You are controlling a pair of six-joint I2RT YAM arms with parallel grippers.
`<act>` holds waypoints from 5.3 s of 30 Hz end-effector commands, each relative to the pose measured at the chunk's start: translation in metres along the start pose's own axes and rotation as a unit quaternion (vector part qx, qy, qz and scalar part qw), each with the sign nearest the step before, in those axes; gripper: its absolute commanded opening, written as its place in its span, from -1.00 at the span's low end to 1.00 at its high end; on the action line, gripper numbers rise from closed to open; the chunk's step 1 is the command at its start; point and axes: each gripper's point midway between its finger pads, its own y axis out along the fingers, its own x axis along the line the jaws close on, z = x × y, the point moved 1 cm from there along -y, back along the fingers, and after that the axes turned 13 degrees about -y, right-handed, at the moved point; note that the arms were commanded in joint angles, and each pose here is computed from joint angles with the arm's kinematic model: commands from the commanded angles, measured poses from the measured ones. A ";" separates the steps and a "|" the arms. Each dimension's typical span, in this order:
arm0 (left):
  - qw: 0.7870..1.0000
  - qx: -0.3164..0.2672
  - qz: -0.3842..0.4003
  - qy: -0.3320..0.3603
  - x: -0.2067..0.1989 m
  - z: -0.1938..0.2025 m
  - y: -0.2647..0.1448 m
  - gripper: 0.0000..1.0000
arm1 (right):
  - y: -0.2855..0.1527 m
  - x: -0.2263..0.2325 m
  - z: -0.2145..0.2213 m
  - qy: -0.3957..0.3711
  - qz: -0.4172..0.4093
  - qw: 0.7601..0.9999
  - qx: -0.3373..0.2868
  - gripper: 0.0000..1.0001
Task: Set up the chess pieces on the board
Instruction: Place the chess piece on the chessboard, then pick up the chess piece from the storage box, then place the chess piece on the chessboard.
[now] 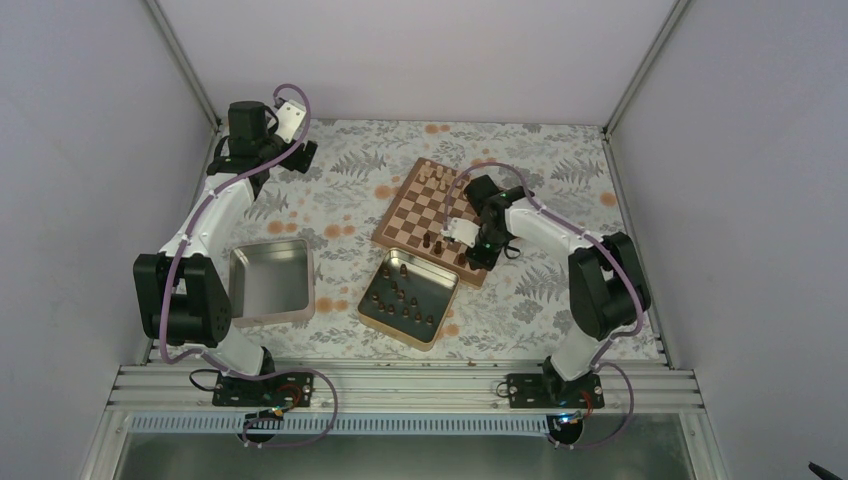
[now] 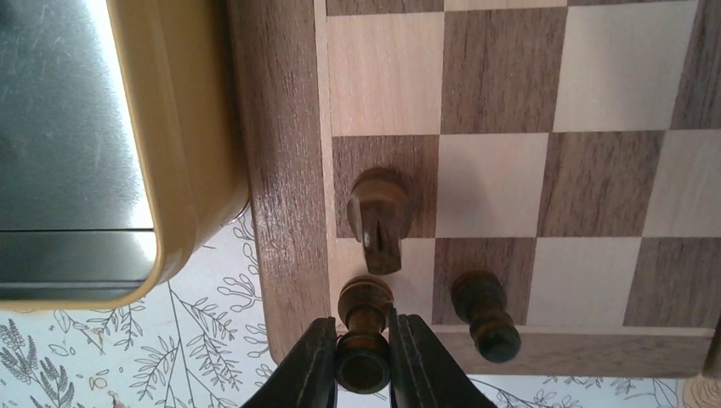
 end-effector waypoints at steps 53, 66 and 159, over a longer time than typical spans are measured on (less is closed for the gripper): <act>1.000 -0.017 0.013 0.003 -0.006 -0.013 -0.006 1.00 | -0.039 0.049 -0.139 -0.165 -0.009 0.984 -0.073 -0.29; 1.000 -0.018 0.008 0.010 -0.008 -0.011 -0.006 1.00 | 0.015 0.100 -0.154 -0.196 -0.068 0.978 -0.029 -0.28; 0.999 -0.022 0.017 0.015 -0.011 -0.007 -0.008 1.00 | 0.011 -0.040 -0.183 -0.172 0.006 0.985 -0.013 -0.65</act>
